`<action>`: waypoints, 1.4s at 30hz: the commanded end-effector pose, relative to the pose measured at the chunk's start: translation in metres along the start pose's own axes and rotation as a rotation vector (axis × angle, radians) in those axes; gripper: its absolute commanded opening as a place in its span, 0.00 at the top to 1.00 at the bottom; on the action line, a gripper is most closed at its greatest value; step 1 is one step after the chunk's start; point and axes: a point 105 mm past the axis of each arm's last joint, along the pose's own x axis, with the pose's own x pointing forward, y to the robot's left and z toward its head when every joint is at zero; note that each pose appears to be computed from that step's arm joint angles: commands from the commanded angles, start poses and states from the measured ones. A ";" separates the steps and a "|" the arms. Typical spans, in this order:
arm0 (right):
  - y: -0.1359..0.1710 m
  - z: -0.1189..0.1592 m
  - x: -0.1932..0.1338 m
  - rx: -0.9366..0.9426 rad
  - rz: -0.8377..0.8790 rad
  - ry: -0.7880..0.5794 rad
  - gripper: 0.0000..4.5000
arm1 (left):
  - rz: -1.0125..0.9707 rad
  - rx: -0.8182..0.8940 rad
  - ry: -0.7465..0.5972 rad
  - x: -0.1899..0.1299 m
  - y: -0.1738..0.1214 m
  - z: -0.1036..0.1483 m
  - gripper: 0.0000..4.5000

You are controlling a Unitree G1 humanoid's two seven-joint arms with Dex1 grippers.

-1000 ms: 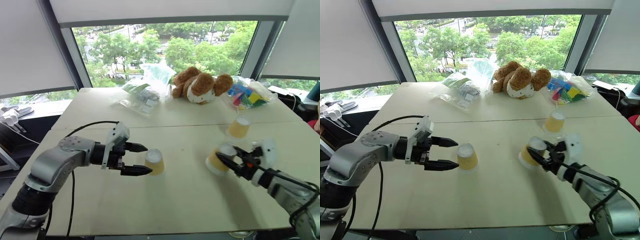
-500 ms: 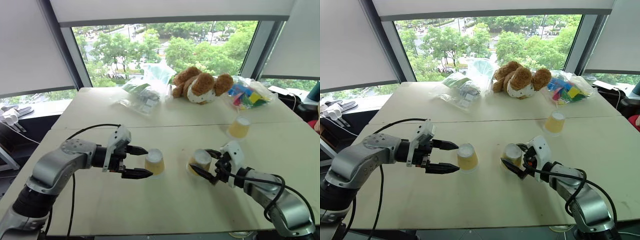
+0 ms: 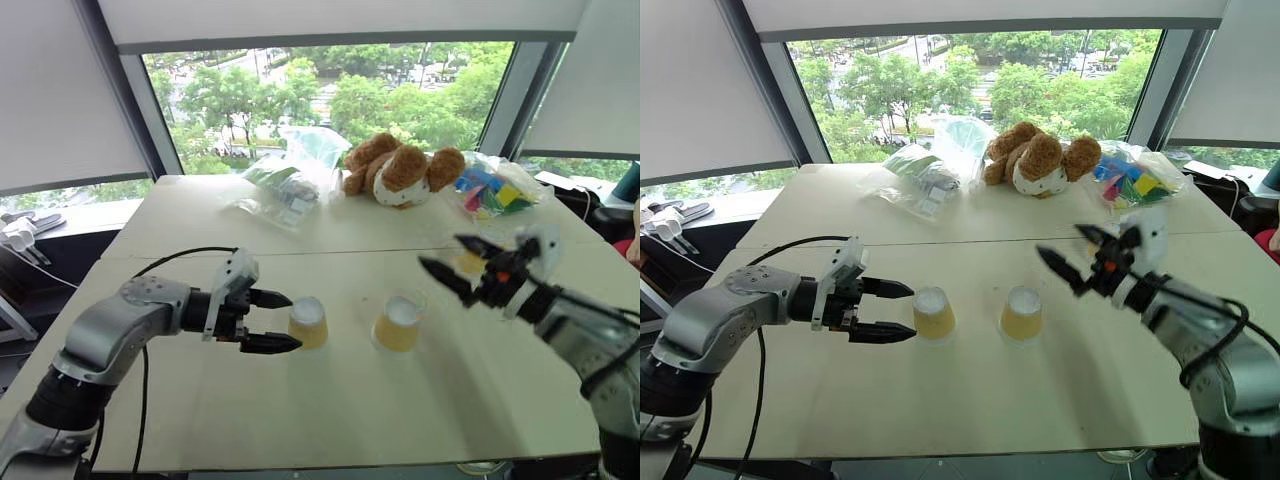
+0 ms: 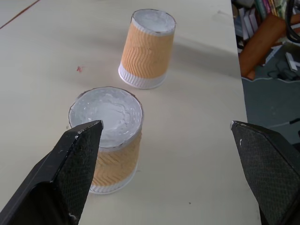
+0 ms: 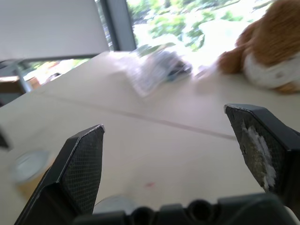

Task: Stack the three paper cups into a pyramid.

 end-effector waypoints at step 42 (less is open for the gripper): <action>-0.076 -0.035 0.060 -0.035 -0.321 -0.033 0.49 | 0.062 0.039 0.014 -0.003 -0.004 -0.006 0.00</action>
